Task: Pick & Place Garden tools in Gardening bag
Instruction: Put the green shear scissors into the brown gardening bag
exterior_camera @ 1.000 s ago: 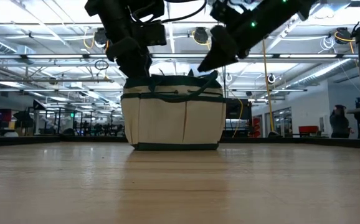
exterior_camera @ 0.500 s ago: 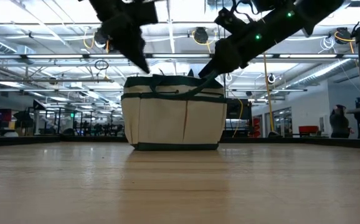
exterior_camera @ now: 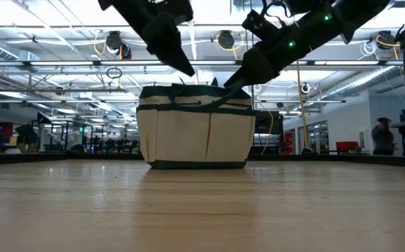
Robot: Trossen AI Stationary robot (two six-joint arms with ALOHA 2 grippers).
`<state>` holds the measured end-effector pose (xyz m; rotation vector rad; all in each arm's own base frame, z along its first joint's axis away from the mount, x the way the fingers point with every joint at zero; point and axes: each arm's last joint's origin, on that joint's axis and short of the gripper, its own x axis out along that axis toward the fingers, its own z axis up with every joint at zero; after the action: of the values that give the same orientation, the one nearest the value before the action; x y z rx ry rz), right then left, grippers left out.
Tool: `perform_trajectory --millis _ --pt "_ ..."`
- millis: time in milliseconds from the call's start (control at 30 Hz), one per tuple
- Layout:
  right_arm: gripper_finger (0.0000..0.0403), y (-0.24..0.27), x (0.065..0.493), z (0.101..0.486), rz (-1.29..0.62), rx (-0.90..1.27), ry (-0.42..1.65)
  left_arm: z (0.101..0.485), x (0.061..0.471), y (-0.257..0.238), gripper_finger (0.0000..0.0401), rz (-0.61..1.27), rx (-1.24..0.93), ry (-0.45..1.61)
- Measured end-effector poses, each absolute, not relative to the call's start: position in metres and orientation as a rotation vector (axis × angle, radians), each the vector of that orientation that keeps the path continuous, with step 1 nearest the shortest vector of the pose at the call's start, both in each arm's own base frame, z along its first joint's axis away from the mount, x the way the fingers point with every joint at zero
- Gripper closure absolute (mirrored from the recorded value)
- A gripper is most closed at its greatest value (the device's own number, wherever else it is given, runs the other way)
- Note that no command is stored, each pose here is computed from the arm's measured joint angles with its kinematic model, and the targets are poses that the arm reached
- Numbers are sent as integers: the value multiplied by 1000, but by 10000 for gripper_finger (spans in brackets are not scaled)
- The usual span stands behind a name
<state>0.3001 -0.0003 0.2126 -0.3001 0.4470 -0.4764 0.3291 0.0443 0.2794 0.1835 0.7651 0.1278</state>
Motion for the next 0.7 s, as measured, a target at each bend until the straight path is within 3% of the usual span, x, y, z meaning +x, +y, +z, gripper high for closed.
perform_trajectory --millis 200,500,700 --pt "252 1 299 211 -464 -326 472 261 338 46 313 123 194 828" --pt "252 22 287 225 -318 -608 514 251 339 51 313 142 167 882" --pt "252 28 281 227 -6 -650 504 250 337 56 313 156 149 902"
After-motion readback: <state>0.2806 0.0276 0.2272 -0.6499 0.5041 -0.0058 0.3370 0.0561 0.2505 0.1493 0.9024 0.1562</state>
